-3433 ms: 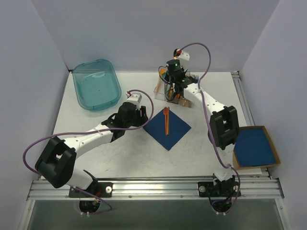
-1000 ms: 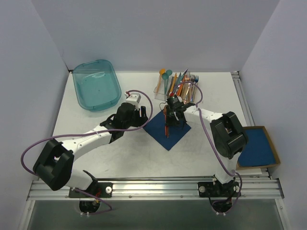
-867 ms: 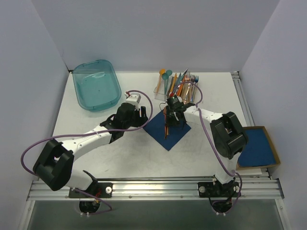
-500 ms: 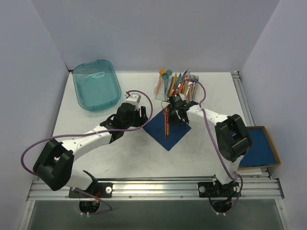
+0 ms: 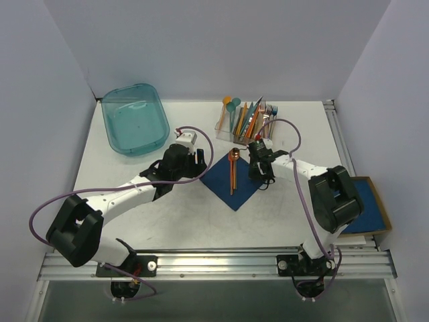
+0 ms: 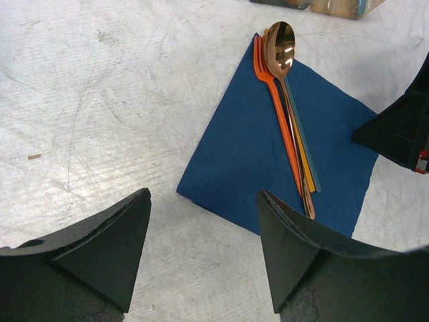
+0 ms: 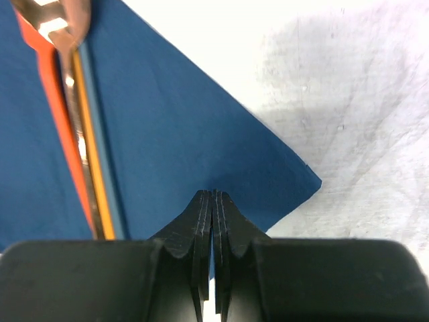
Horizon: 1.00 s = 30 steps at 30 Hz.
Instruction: Place the utensils on the paper napkin and roll it up
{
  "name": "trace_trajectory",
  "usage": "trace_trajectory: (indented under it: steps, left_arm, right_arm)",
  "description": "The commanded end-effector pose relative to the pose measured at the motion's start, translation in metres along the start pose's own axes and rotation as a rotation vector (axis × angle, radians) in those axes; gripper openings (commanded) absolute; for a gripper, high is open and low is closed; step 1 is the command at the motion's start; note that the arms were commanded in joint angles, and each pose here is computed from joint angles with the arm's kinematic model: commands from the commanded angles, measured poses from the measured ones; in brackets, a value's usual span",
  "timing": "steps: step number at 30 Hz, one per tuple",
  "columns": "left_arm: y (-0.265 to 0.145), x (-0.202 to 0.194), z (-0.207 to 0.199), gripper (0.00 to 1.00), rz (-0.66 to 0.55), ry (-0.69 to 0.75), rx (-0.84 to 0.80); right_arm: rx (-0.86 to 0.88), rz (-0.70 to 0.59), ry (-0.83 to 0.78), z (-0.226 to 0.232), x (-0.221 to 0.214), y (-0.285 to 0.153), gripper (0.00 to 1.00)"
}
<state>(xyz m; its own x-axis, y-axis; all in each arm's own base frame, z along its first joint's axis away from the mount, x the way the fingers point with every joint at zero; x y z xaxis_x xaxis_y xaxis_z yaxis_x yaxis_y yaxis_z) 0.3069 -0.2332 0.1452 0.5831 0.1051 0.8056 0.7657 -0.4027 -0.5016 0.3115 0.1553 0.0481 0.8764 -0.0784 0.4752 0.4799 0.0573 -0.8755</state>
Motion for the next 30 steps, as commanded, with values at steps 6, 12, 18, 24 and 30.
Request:
trace_trajectory:
  steps: [6,12,18,24,30]
  left_arm:
    - [-0.006,0.013,-0.005,0.73,-0.053,0.002,-0.018]
    - [-0.008,0.014,-0.003,0.74,-0.057,0.001,-0.010]
    - [-0.013,0.018,0.002,0.80,-0.077,-0.016,0.022]
    - [-0.021,0.021,0.019,0.96,-0.102,-0.062,0.097]
    - [-0.033,0.028,0.051,0.94,-0.095,-0.218,0.145]
  right_arm:
    - [-0.009,0.020,0.008,-0.010,-0.036,0.007,0.00]
    - [0.013,0.028,0.019,-0.003,-0.071,-0.006,0.00]
    - [0.055,0.034,0.025,0.016,-0.104,-0.024,0.00]
    - [0.099,0.002,-0.011,0.030,-0.112,-0.043,0.00]
    - [0.180,-0.109,-0.122,0.052,-0.092,-0.077,0.23]
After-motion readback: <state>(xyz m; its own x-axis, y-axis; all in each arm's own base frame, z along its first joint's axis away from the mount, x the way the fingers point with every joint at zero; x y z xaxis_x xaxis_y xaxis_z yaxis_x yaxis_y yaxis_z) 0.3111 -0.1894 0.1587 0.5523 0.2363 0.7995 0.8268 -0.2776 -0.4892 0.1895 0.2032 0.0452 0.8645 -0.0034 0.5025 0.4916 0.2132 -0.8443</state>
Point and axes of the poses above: each gripper's point midway between its finger pads, its own y axis out along the fingers, its own z axis along the line the jaws close on, x = y × z, the point moved 3 cm from there along -y, back along the fingers, and after that the axes turned 3 degrees about -y, right-handed, at the moved point
